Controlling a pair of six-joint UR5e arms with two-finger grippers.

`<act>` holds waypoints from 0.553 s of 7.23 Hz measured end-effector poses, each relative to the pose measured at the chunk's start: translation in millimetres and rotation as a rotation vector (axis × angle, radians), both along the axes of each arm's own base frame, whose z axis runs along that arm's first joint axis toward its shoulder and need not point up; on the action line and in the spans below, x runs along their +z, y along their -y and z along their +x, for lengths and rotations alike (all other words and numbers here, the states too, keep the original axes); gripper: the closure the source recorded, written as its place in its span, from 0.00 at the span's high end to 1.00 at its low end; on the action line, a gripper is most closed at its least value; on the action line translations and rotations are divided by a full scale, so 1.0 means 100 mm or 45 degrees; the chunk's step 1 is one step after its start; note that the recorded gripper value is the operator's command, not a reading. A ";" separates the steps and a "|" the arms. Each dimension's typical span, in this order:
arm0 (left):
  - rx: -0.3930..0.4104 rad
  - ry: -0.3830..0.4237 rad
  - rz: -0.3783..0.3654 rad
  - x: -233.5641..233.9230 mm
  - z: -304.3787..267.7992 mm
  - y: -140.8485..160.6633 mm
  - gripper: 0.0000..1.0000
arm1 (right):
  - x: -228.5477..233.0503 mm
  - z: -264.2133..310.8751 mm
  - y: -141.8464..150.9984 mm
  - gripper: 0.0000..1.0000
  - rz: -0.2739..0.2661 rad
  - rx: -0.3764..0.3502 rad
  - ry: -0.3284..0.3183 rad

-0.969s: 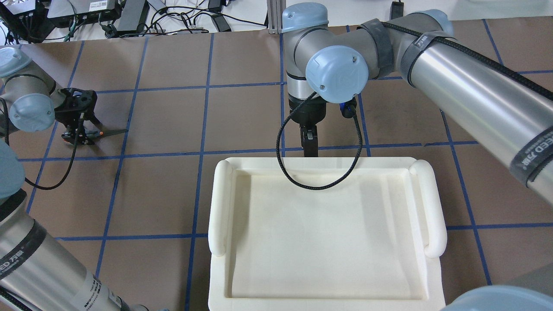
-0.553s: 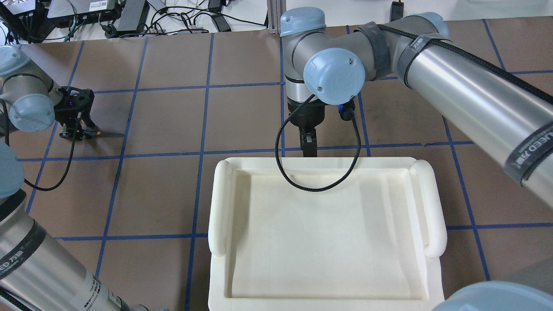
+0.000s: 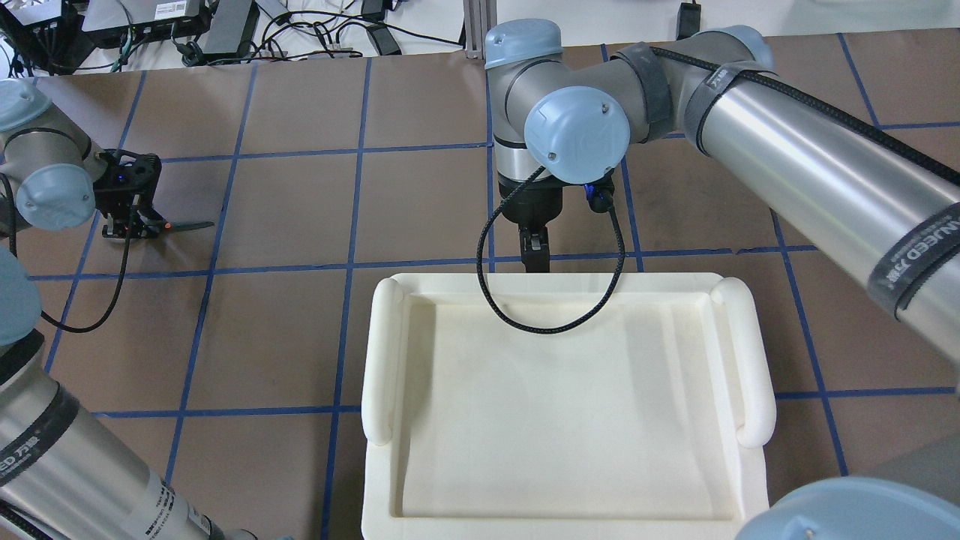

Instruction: Place scissors in drawer with both arms

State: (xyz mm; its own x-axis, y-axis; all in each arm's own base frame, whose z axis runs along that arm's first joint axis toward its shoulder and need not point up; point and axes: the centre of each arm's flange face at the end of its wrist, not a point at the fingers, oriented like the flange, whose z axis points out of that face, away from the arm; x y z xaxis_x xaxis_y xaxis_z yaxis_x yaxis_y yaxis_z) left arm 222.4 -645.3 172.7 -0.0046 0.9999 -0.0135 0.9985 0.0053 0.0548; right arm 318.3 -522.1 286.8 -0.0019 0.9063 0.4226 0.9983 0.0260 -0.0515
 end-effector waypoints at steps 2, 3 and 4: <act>-0.001 0.017 -0.041 0.23 -0.03 0.01 0.00 | -0.05 0.00 0.01 1.00 0.011 0.000 -0.002; -0.006 0.022 -0.070 0.40 -0.07 0.02 0.00 | -0.08 0.01 0.02 1.00 0.015 0.000 -0.003; -0.007 0.014 -0.101 0.58 -0.12 0.01 0.00 | -0.11 0.01 0.02 1.00 0.020 0.001 -0.005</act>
State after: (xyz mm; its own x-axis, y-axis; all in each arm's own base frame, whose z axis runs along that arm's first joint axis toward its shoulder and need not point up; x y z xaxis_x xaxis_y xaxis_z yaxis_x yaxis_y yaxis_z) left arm 210.6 -646.5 230.2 0.0013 0.9957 -0.0928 0.9978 0.0049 0.0657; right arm 319.1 -524.2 276.2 -0.0007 0.8995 0.4368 0.9981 0.0273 -0.0547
